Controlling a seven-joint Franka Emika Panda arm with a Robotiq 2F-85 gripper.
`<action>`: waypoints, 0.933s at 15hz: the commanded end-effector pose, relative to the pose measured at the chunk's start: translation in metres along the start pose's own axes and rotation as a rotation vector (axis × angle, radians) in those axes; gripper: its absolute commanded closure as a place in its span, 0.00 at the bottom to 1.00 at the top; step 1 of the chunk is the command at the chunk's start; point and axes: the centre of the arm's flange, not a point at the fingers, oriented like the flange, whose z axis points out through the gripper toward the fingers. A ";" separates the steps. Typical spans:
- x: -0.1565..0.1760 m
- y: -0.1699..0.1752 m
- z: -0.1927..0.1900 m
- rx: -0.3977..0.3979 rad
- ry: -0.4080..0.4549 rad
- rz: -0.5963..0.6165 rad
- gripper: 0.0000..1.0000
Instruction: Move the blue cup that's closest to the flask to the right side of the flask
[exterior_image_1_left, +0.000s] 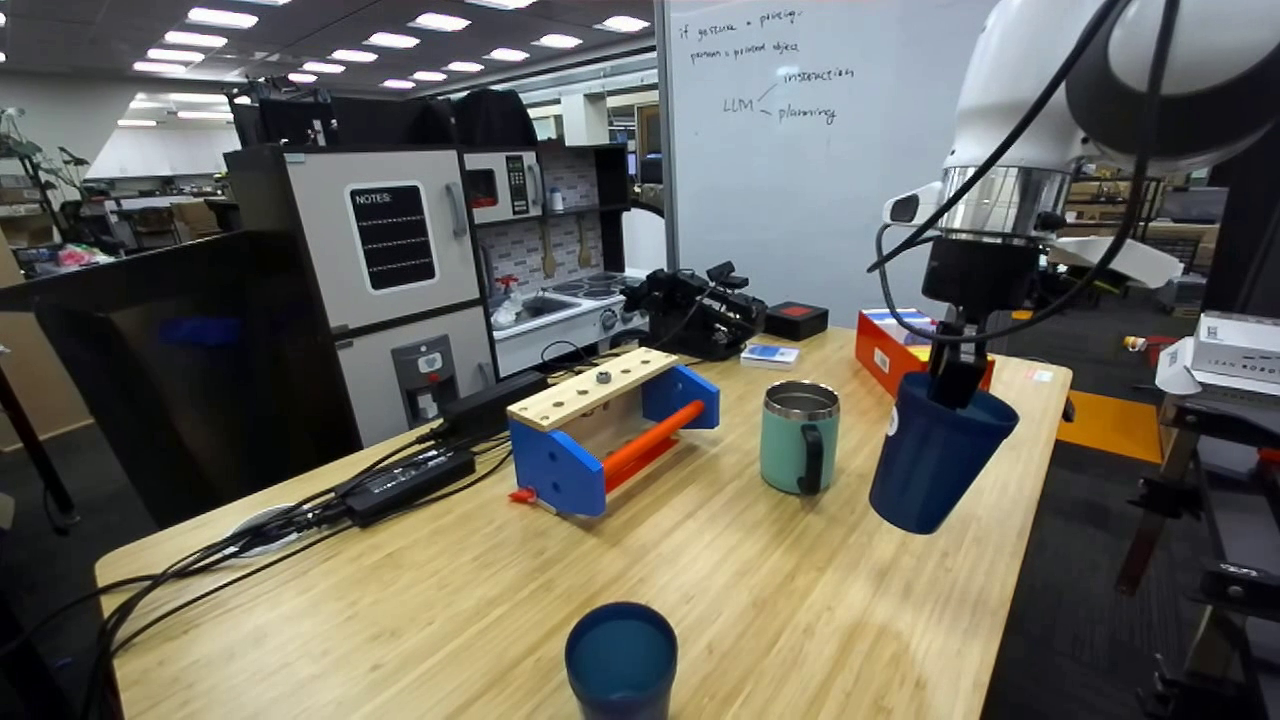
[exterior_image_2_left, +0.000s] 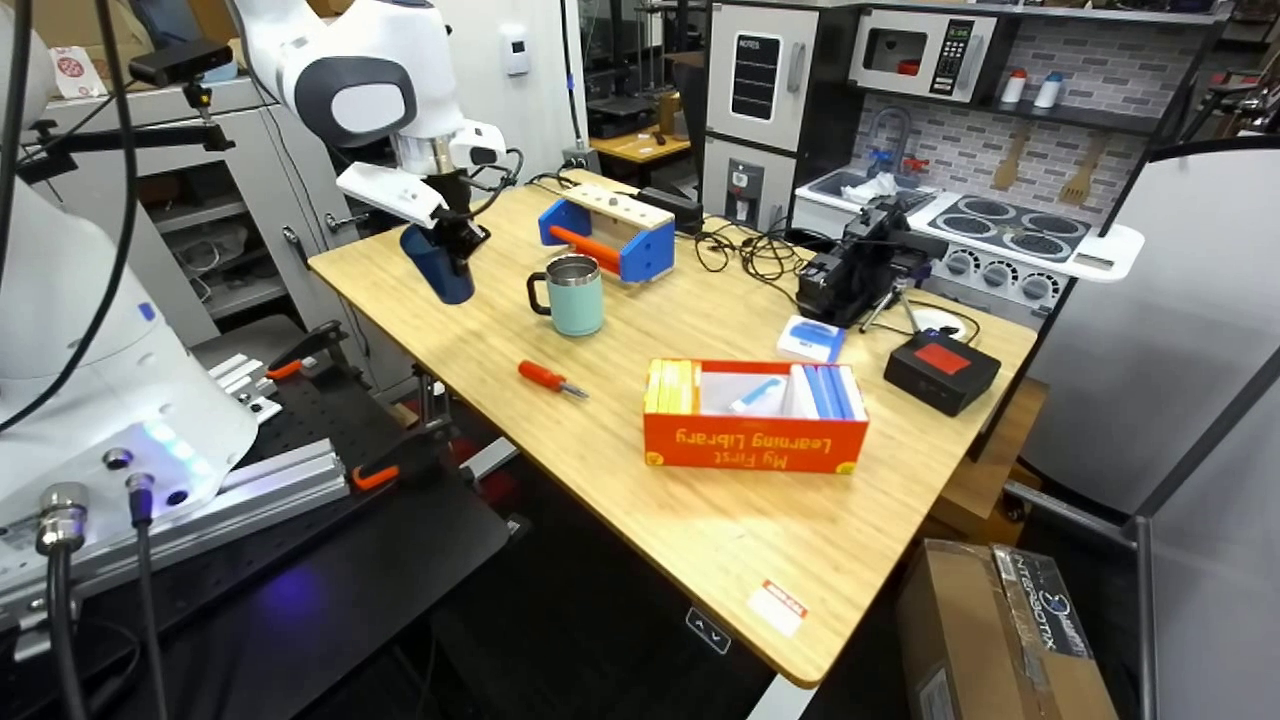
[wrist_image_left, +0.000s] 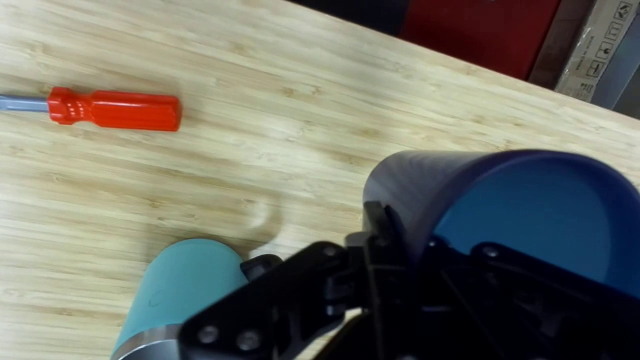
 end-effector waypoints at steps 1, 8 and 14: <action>0.000 0.000 0.001 0.001 -0.001 0.001 0.96; 0.000 0.008 -0.001 0.009 0.012 0.061 0.99; -0.016 0.048 -0.019 -0.022 0.019 0.372 0.99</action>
